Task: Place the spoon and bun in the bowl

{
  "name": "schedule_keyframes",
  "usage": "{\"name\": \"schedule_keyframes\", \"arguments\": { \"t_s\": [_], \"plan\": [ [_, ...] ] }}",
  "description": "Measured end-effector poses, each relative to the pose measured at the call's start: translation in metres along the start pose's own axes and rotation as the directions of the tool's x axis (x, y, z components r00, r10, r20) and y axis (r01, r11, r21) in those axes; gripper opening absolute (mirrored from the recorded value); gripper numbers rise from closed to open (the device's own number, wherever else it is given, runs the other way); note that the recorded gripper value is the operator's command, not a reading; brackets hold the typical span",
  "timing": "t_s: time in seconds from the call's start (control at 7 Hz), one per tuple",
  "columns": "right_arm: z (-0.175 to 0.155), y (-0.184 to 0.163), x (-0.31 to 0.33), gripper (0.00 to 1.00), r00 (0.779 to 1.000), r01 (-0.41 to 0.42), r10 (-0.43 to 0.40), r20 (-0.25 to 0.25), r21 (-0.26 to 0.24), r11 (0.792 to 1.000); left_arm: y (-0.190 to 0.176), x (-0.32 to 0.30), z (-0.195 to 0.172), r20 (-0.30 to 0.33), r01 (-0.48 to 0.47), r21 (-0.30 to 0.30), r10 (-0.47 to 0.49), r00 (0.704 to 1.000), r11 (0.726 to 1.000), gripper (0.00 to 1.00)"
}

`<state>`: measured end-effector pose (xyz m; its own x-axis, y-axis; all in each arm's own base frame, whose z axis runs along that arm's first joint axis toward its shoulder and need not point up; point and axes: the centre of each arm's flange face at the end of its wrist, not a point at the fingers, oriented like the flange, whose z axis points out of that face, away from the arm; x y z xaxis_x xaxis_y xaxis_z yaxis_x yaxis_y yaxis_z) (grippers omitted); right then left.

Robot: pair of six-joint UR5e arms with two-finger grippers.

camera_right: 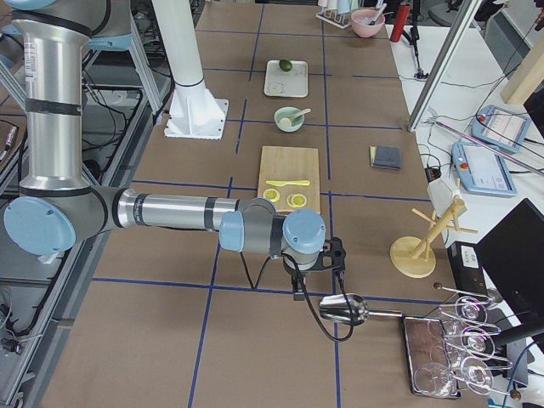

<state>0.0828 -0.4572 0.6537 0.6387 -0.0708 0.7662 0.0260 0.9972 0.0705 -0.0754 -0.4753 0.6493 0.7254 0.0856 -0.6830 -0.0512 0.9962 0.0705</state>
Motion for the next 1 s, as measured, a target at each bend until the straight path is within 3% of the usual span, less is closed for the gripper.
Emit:
{"name": "schedule_keyframes", "arguments": {
  "t_s": [1.0],
  "plan": [
    [-0.0048,-0.0031,-0.0048,1.0,1.0,0.011,-0.011,0.001,0.011,1.0,-0.0014,-0.0008,-0.0067,0.001,0.001,0.015,-0.001,1.0,1.0,1.0]
  ]
}}
